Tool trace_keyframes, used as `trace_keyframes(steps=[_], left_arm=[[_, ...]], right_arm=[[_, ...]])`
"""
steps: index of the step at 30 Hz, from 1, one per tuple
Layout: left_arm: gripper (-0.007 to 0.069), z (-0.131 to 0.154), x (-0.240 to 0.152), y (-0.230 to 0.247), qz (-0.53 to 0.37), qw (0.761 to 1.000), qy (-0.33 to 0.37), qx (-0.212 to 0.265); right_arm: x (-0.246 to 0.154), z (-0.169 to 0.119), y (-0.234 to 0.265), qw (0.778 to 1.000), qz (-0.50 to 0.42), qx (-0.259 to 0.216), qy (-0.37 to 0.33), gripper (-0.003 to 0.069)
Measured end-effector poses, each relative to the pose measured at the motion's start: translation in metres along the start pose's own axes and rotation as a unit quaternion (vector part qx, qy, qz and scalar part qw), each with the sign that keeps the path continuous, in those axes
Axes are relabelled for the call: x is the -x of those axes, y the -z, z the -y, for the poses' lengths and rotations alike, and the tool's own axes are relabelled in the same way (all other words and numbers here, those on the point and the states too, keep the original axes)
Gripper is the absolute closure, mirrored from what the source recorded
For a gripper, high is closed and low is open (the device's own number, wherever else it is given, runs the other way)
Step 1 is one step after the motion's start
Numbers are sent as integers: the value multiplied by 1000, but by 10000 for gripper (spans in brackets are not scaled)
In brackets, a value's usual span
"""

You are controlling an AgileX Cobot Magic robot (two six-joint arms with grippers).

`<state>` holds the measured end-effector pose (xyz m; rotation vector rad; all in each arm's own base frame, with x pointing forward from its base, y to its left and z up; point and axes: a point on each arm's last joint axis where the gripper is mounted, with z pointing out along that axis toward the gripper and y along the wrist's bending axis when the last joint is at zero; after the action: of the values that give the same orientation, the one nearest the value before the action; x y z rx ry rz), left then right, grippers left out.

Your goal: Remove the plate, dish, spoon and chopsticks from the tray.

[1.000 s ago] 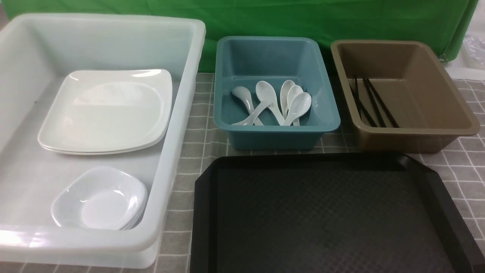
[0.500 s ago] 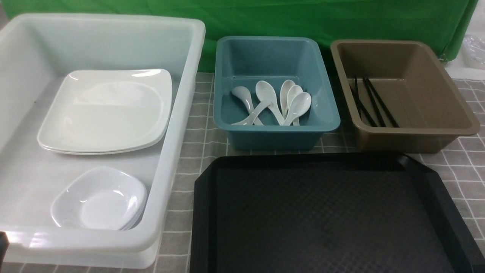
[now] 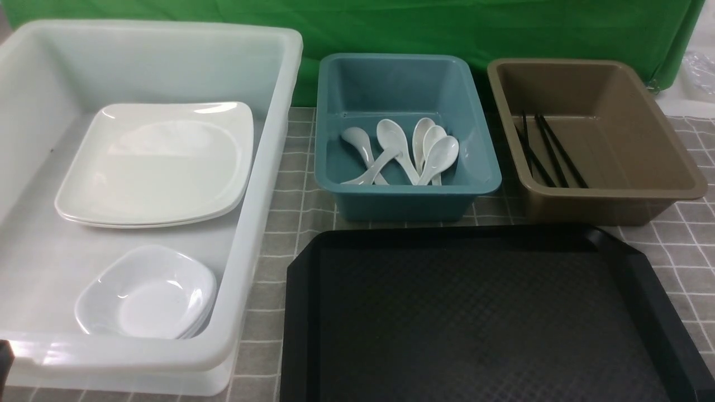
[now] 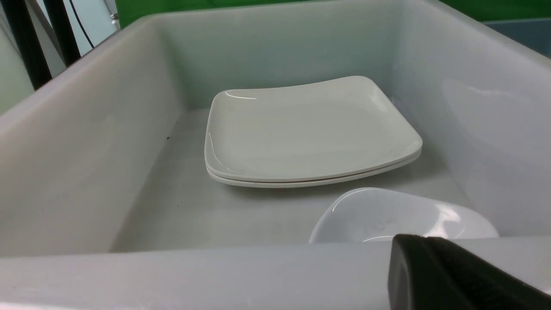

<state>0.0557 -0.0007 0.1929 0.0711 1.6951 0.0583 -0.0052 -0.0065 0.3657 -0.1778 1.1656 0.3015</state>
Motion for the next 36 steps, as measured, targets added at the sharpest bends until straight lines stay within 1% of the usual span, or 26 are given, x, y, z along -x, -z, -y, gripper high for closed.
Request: trace_keyframes(steps=[10,14,20,26,30,32,33,34,36], left_arm=[[604,0,0,0,0,1000,0,0],[604,0,0,0,0,1000,0,0],[604,0,0,0,0,1000,-2,-2],[604,0,0,0,0,1000,-16,0],[604,0,0,0,0,1000,-17,0],[604,0,0,0,0,1000,-17,0],[604,0,0,0,0,1000,-17,0],[604,0,0,0,0,1000,-17,0],[604,0,0,0,0,1000,-17,0]], right_arm=[[0,0,0,1000,0,0,0,422],[-1,0,0,1000,-4,-1,11,419],[-12,1,-1,999,-45,-3,7,419],[-37,-6,-6,995,-92,29,7,419],[-50,-6,-7,993,-112,34,8,419],[-65,-7,-8,991,-132,35,15,419],[-67,-7,-8,990,-134,35,16,419],[-80,-6,-6,988,-149,31,25,419],[-106,-4,-4,982,-183,5,53,419]])
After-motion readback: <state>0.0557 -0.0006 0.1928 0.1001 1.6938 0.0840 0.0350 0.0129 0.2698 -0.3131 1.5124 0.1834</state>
